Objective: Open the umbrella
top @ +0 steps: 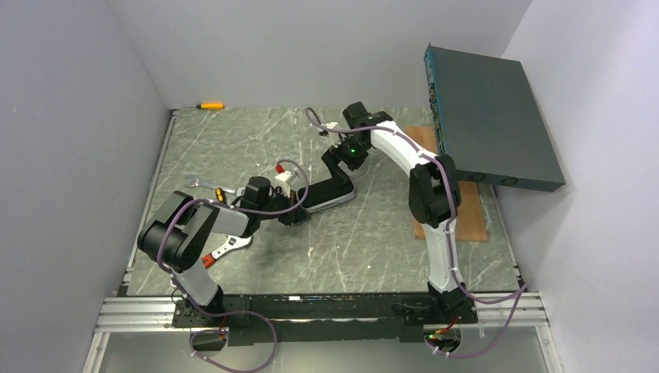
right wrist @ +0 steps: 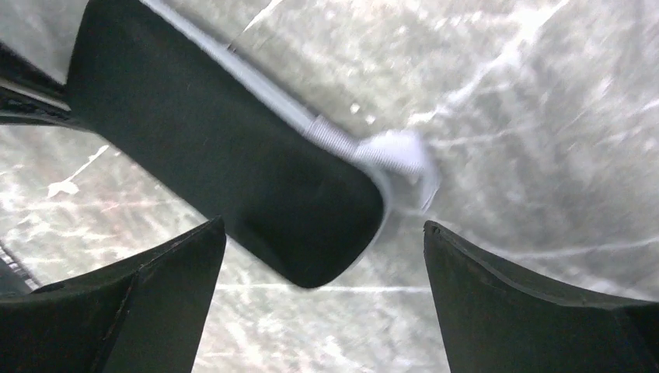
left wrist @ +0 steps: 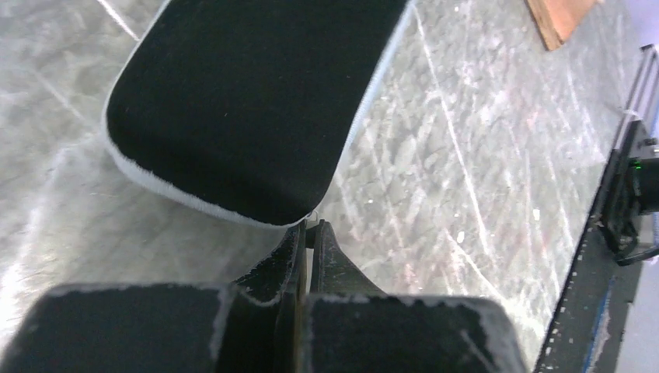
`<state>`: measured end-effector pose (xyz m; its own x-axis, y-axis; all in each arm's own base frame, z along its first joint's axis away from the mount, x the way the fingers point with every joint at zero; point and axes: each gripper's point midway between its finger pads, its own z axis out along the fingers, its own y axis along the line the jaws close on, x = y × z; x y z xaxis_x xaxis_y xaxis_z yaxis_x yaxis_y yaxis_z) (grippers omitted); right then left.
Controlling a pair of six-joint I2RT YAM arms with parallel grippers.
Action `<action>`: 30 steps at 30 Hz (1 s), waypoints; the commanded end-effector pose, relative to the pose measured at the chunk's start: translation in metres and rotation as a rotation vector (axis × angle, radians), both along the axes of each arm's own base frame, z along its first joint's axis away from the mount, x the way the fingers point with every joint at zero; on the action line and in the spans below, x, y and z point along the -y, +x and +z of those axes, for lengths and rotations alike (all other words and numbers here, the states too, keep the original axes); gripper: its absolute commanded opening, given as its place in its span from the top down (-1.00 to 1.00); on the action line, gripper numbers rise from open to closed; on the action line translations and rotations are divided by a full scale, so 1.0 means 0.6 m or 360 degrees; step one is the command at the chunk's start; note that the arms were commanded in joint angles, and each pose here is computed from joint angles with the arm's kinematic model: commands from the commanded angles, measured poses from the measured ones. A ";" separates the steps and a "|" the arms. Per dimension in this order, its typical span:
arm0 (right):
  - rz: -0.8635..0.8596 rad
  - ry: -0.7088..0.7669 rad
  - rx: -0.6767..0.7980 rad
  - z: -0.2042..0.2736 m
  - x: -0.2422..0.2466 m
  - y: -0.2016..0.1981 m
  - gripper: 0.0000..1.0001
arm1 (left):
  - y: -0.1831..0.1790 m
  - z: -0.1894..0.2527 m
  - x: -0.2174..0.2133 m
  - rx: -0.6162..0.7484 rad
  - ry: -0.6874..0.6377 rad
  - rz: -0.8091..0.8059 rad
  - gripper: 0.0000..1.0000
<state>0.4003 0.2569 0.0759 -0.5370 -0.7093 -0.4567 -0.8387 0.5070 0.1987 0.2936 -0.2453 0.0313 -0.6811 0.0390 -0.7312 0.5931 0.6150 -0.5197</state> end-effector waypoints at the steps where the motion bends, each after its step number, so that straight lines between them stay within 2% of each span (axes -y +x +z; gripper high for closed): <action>1: -0.0134 0.0163 -0.0102 0.064 -0.002 -0.060 -0.96 | -0.009 0.025 0.021 0.0018 -0.0121 -0.0046 1.00; 5: -0.0271 0.0167 -0.0074 0.049 0.011 -0.083 -0.96 | -0.005 0.032 0.028 -0.0015 -0.0181 -0.0026 1.00; 7: -0.0529 0.0112 -0.0132 0.036 0.023 -0.072 -0.94 | -0.005 0.033 0.030 -0.0023 -0.0193 -0.0024 1.00; 11: -0.0894 0.0172 -0.0487 0.025 0.024 -0.078 -0.92 | 0.000 0.028 0.033 -0.0021 -0.0191 -0.0010 1.00; 18: -0.1072 0.0379 -0.0772 0.017 -0.017 -0.097 -0.99 | -0.003 0.028 0.047 -0.0009 -0.0189 -0.0016 1.00; 25: -0.1147 0.0424 -0.0824 -0.005 -0.041 -0.063 -0.99 | -0.016 0.022 0.065 0.0021 -0.0153 -0.0070 1.00; 28: -0.1205 0.0383 -0.0821 -0.029 -0.034 -0.052 -0.91 | -0.015 0.020 0.070 0.0024 -0.0145 -0.0080 1.00; 30: -0.1214 0.0371 -0.0871 -0.046 -0.031 -0.055 -0.78 | -0.015 0.017 0.070 0.0016 -0.0126 -0.0083 1.00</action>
<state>0.3486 0.2698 0.0477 -0.9954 -0.0541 -0.0795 -0.0912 0.7925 0.6031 0.2739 -0.2799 0.0338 -0.7114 0.0158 -0.7026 0.5944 0.5470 -0.5895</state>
